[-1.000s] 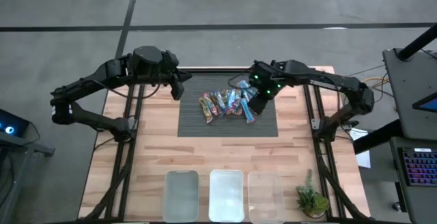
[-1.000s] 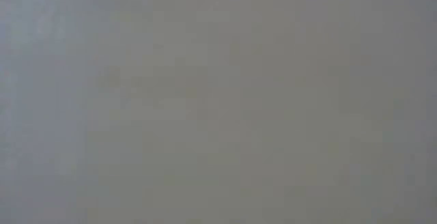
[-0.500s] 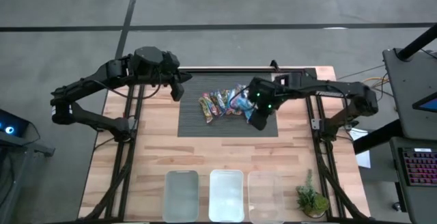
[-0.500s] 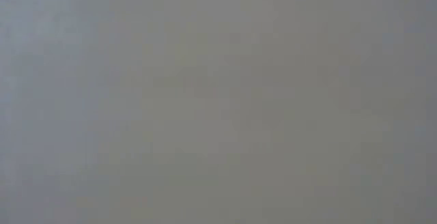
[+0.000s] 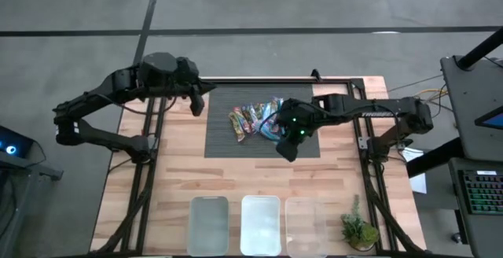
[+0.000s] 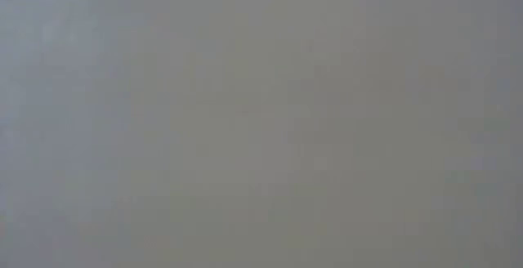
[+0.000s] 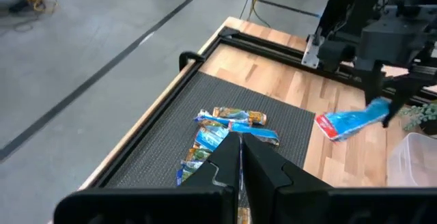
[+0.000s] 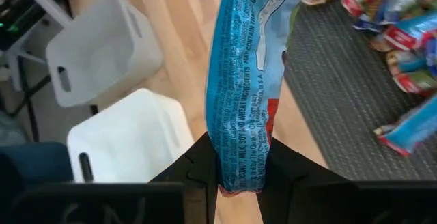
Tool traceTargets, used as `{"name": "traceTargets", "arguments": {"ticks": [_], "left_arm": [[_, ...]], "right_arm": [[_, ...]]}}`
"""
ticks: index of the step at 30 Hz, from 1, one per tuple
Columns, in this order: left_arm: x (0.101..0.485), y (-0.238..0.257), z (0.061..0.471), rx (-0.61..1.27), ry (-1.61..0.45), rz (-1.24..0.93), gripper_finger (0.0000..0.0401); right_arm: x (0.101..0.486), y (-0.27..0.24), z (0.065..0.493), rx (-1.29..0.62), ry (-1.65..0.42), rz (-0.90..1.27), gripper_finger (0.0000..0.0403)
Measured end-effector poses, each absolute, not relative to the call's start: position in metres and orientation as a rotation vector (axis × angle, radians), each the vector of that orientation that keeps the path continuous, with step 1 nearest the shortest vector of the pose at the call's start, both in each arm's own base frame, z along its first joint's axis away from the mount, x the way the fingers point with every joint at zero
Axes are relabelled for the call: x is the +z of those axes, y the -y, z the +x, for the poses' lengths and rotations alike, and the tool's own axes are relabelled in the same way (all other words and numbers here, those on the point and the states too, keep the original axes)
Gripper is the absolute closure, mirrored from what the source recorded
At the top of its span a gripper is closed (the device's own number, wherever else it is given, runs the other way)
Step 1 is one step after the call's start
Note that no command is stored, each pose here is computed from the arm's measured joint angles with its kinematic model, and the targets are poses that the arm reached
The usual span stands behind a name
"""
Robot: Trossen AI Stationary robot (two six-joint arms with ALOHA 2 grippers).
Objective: Pick and place Granola Bars by type
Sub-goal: Put the red granola bar into the gray bin
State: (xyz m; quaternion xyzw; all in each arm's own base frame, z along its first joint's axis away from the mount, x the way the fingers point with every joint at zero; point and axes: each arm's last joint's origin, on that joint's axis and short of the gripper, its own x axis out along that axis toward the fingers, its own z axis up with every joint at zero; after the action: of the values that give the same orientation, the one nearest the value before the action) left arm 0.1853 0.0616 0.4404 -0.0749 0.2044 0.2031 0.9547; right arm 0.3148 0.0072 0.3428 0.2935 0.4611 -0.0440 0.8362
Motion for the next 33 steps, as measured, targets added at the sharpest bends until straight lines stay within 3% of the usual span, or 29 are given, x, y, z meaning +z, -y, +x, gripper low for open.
{"name": "traceTargets", "arguments": {"ticks": [14, 20, 33], "left_arm": [[0.455, -0.051, 0.153, 0.398, -0.332, -0.119, 0.0401], [0.456, -0.050, 0.152, 0.384, -0.329, -0.100, 0.0401], [0.456, -0.050, 0.152, 0.388, -0.326, -0.120, 0.0401]], "right_arm": [[0.354, -0.050, 0.357, 0.108, -0.744, 0.643, 0.0339], [0.351, -0.068, 0.385, 0.152, -0.748, 0.614, 0.0339], [0.343, -0.116, 0.446, 0.439, -0.744, 0.465, 0.0339]]}}
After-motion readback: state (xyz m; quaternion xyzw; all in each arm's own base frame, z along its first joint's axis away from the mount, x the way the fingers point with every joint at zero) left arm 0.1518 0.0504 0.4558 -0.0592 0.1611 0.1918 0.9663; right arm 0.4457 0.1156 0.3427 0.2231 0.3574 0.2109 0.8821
